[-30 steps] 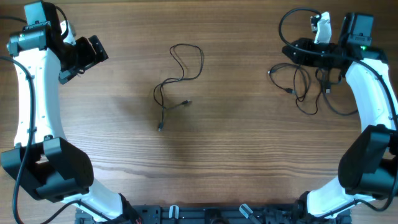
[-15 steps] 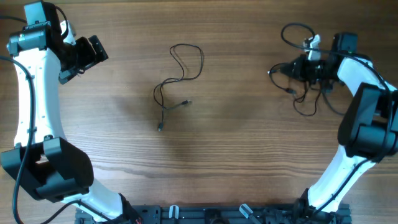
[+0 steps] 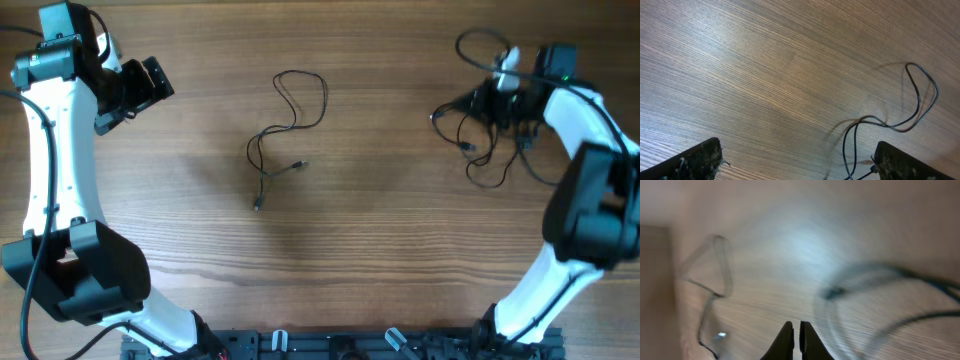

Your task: Untangle cables

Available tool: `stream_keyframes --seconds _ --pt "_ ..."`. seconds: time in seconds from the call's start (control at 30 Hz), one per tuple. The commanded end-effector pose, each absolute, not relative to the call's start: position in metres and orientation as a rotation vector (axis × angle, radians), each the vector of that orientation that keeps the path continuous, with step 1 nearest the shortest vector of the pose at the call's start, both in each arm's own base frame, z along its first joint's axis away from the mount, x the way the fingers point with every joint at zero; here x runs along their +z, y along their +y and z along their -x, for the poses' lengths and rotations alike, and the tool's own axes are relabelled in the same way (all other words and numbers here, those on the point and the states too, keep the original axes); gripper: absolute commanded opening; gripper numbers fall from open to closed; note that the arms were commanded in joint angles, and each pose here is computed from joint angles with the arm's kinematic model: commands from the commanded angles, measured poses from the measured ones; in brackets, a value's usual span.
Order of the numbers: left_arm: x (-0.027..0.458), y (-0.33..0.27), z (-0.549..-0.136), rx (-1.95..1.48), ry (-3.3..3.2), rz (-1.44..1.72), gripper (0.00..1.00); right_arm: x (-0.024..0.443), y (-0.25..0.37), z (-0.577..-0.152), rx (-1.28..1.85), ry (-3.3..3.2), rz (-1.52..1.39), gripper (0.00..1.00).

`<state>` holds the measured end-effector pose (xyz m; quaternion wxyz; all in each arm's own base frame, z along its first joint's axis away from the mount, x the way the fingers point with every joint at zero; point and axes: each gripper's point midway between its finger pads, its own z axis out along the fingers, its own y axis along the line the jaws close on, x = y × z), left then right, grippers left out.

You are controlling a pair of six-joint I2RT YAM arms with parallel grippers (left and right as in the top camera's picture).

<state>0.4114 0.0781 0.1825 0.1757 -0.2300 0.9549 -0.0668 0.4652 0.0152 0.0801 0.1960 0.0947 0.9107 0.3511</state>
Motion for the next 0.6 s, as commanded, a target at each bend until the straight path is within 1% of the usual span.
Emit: stream_keyframes --seconds 0.0,0.07,0.17,0.2,0.23,0.27,0.3,0.33,0.37,0.5,0.53,0.57 --pt "0.185 0.078 -0.413 -0.211 2.694 0.662 1.0 0.193 0.051 -0.473 0.908 2.344 -0.025 0.11" --pt "0.185 0.077 -0.413 -0.211 2.695 0.663 1.0 0.212 0.083 -0.464 0.927 2.32 0.072 0.13" --pt "0.185 0.077 -0.413 -0.211 2.695 0.663 1.0 0.213 0.133 -0.451 0.974 2.337 0.2 0.2" --pt "0.185 0.077 -0.413 -0.211 2.695 0.663 1.0 0.207 0.151 -0.446 0.972 2.356 0.243 0.28" --pt "0.185 0.077 -0.413 -0.211 2.695 0.663 1.0 0.202 0.169 -0.441 0.961 2.375 0.285 0.4" --pt "0.185 0.077 -0.413 -0.211 2.695 0.663 1.0 0.198 0.188 -0.435 0.957 2.388 0.333 0.6" --pt "0.185 0.077 -0.413 -0.211 2.695 0.663 1.0 0.194 0.205 -0.429 0.946 2.399 0.378 0.75" --pt "0.185 0.077 -0.413 -0.211 2.695 0.663 1.0 0.192 0.216 -0.425 0.935 2.403 0.407 0.86" --pt "0.185 0.077 -0.413 -0.211 2.695 0.663 1.0 0.189 0.231 -0.42 0.914 2.407 0.446 0.93" --pt "0.185 0.077 -0.413 -0.211 2.695 0.663 1.0 0.172 0.287 -0.403 0.801 2.402 0.586 0.94" --pt "0.185 0.077 -0.413 -0.211 2.695 0.663 1.0 0.17 0.303 -0.395 0.82 2.392 0.63 1.0" --pt "0.185 0.077 -0.413 -0.211 2.695 0.663 1.0 0.166 0.315 -0.388 0.836 2.391 0.666 1.0"
